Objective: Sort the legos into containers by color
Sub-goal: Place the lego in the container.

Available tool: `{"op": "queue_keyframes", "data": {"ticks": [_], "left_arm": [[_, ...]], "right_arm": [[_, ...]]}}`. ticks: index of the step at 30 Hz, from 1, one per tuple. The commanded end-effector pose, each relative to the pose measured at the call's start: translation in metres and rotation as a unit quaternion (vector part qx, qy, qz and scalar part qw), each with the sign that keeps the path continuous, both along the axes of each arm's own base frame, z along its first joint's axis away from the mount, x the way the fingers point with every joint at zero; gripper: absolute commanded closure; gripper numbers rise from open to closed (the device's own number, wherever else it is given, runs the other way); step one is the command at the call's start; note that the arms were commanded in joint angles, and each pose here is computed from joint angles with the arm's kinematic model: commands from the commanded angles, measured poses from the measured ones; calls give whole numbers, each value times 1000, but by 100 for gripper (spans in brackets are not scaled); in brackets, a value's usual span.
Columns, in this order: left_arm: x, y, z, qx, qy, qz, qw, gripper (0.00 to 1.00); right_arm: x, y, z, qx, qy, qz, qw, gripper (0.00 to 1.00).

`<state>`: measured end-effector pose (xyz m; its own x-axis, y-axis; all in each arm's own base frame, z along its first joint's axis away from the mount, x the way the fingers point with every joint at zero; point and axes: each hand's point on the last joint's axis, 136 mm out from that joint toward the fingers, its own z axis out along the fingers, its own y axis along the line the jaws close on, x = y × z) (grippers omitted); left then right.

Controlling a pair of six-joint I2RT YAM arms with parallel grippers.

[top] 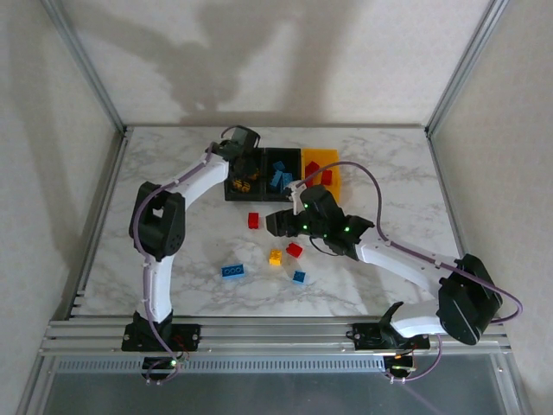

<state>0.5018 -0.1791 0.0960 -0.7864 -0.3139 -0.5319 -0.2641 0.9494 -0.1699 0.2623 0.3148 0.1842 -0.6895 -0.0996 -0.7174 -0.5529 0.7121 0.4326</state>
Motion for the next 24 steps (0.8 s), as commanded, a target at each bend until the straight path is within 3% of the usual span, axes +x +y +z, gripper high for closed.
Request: {"op": "queue_keyframes", "data": {"ticks": [1, 4, 12, 24], "left_arm": [[-3, -9, -2, 6, 15, -18, 1000, 60], [-3, -10, 1, 8, 13, -19, 1000, 52], [-12, -21, 37, -15, -26, -36, 999, 47], [-69, -26, 83, -68, -82, -96, 990, 40]], "right_arm": [[2, -9, 2, -1, -3, -15, 1000, 38], [4, -11, 2, -2, -3, -17, 1000, 38], [9, -14, 4, -2, -6, -27, 1000, 38], [23, -34, 2, -22, 4, -77, 997, 35]]}}
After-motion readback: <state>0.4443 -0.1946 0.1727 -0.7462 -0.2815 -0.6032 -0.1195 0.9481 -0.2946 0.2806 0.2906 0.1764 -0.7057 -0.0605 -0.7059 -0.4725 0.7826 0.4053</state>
